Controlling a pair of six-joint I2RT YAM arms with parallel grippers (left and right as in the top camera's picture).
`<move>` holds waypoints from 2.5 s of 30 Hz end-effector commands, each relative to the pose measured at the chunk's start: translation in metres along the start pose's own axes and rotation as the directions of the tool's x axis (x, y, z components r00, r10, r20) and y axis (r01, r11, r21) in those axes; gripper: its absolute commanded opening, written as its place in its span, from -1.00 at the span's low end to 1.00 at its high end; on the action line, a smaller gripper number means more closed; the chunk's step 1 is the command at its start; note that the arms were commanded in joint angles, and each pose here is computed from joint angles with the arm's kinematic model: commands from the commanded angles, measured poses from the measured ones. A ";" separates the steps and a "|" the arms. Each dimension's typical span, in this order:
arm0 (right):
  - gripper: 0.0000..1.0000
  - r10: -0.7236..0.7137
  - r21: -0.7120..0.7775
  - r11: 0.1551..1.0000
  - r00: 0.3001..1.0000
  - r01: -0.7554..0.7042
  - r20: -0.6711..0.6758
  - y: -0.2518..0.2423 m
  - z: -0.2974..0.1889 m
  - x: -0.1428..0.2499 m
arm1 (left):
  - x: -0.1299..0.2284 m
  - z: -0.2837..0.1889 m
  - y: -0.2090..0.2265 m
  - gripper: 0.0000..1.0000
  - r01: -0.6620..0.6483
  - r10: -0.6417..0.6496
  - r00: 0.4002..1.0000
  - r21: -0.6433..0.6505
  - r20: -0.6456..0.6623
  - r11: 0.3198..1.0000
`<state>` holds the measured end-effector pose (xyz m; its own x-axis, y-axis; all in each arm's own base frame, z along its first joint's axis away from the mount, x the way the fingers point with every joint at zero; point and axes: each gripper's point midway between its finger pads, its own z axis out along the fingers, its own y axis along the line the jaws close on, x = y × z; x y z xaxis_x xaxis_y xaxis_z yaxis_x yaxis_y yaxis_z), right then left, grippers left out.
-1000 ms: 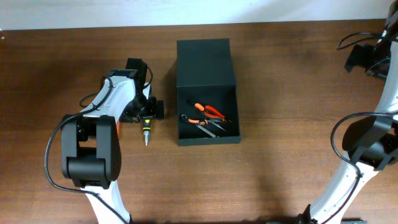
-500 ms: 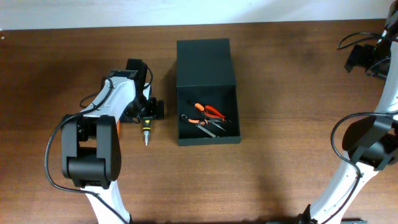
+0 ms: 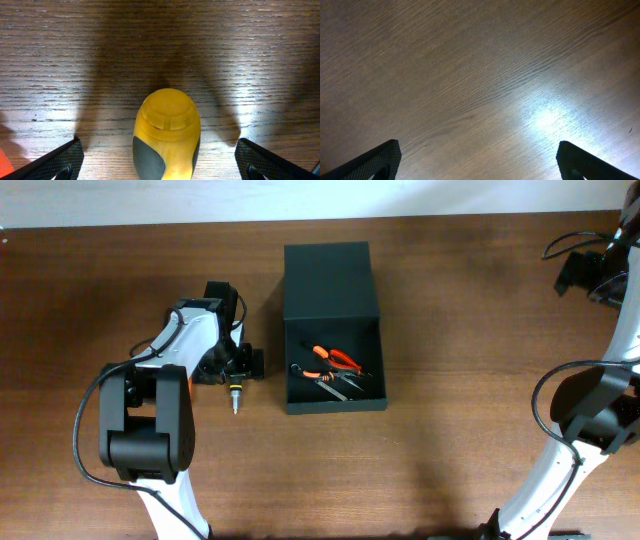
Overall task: Pack container
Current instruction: 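Descend further and close the left gripper on the screwdriver handle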
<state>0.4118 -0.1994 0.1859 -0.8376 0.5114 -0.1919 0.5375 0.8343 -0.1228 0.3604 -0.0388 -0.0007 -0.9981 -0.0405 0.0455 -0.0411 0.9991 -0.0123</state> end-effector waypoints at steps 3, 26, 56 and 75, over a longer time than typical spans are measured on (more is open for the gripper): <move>0.98 0.003 0.014 1.000 1.000 -0.004 0.022 -0.007 -0.009 0.000 | 0.004 0.007 0.000 0.98 -0.009 0.009 1.000 0.009 -0.021 1.000; 0.98 0.003 0.014 1.000 1.000 -0.004 0.022 -0.007 -0.009 0.000 | 0.008 0.009 0.001 0.98 -0.009 0.009 0.999 0.007 -0.033 1.000; 0.98 0.003 0.014 1.000 1.000 -0.004 0.022 -0.007 -0.009 0.000 | 0.008 0.009 0.004 0.98 -0.009 0.009 0.999 -0.011 -0.031 1.000; 0.98 0.003 0.014 1.000 1.000 -0.004 0.022 -0.007 -0.009 0.000 | 0.005 0.009 0.003 0.54 -0.009 0.009 1.000 -0.010 -0.019 1.000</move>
<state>0.4118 -0.1994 0.1859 -0.8381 0.5108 -0.1918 0.5368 0.8347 -0.1229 0.3599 -0.0367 -0.0016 -0.9984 -0.0337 0.0446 -0.0337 0.9994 -0.0004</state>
